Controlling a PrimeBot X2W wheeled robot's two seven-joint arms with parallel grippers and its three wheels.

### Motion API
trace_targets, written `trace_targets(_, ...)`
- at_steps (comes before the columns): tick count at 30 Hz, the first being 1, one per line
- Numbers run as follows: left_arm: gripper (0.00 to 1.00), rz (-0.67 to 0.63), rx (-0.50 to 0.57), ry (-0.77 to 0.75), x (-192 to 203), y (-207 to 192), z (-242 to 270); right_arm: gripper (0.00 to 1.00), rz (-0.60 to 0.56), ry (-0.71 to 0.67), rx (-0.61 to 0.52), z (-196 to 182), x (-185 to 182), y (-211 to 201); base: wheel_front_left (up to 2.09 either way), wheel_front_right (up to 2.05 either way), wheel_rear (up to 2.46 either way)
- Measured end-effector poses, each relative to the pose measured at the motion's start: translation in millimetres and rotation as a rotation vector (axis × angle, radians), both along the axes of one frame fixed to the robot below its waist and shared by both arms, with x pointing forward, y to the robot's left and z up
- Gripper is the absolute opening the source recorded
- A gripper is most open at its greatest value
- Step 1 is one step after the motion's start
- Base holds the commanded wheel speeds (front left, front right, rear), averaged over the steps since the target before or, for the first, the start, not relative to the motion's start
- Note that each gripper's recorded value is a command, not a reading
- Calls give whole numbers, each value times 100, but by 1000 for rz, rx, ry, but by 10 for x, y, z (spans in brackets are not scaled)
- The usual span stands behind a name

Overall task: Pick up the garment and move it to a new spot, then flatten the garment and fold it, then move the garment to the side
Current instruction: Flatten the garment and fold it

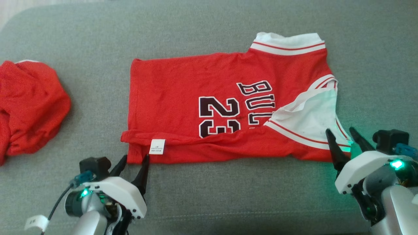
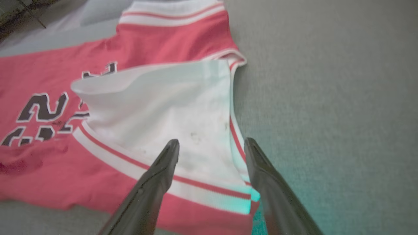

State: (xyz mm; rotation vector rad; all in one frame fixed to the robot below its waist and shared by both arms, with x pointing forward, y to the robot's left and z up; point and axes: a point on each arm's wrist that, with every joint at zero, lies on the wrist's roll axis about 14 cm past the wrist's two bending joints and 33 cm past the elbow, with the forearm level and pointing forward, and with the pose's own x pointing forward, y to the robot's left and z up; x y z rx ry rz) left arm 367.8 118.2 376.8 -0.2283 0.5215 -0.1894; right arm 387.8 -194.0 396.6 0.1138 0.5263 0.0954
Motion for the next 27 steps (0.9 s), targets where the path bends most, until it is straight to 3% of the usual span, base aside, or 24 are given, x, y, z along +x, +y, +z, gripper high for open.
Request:
trace_targets(5, 100, -4, -15, 55, 62, -2, -138, 100, -18, 175, 7, -318, -136, -57, 0, 0, 0)
trace_targets(9, 100, -1, -47, 71, 180, -23, -157, 100, -28, 224, 29, -385, -125, -47, 0, 0, 0)
trace_targets(10, 86, -2, -48, 72, 193, -23, -162, 100, -30, 225, 34, -380, -110, -45, 0, 0, 0)
trace_targets(11, 42, -6, -53, 73, 203, -29, -167, 100, -35, 235, 45, -388, -106, -41, 0, 0, 0)
trace_targets(12, 7, -3, -55, 78, 208, -24, -179, 74, -37, 240, 51, -388, -100, -38, 0, 0, 0)
trace_targets(13, 0, -1, -52, 81, 212, -9, -189, 32, -42, 238, 59, -381, -91, -35, 0, 0, 0)
trace_targets(14, 0, -6, -53, 82, 213, -4, -196, 0, -45, 238, 65, -379, -91, -30, 0, 0, 0)
trace_targets(27, 0, -1, -71, 2, 96, 12, 28, 0, -96, 153, 101, -203, -200, -77, 0, 0, 0)
